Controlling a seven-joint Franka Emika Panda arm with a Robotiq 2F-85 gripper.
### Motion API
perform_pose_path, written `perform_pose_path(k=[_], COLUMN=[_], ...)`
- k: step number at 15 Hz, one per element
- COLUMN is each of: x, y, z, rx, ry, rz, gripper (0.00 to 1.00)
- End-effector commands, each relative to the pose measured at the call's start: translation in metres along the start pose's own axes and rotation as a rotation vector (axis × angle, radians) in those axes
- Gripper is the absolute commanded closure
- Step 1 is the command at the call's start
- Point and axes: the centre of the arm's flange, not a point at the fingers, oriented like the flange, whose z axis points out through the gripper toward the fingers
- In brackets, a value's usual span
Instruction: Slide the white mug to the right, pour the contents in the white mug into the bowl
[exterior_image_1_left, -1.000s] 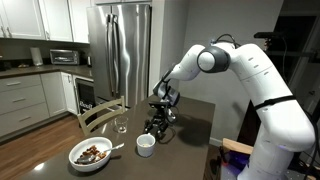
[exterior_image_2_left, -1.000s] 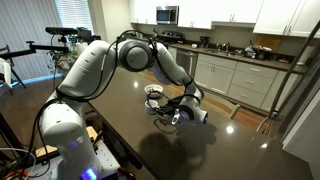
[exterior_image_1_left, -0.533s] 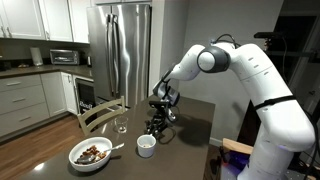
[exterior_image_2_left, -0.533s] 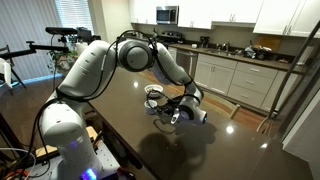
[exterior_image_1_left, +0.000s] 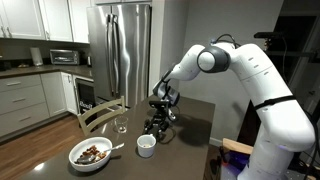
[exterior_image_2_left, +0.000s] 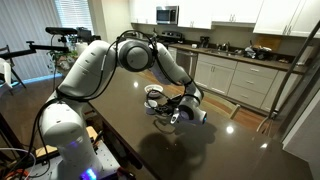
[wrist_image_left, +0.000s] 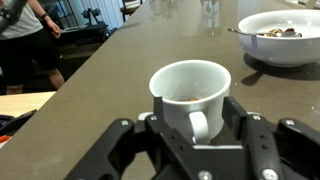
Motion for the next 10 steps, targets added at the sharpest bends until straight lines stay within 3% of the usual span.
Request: perform_pose_path(k=[1, 4, 5, 9, 10], x=[-0.0018, 0.0001, 0.0008, 0.0019, 0.0020], y=[0.0005, 0.0007, 0.0008, 0.0013, 0.0013], z=[-0.0009, 0.0003, 0.0007, 0.0014, 0.0016], rx=[-0.007, -0.007, -0.006, -0.007, -0.007], ry=[-0.021, -0.018, -0.015, -0.012, -0.011], rz=[0.013, 0.015, 0.015, 0.016, 0.017], gripper=[0.25, 0.42, 0.58, 0.86, 0.75])
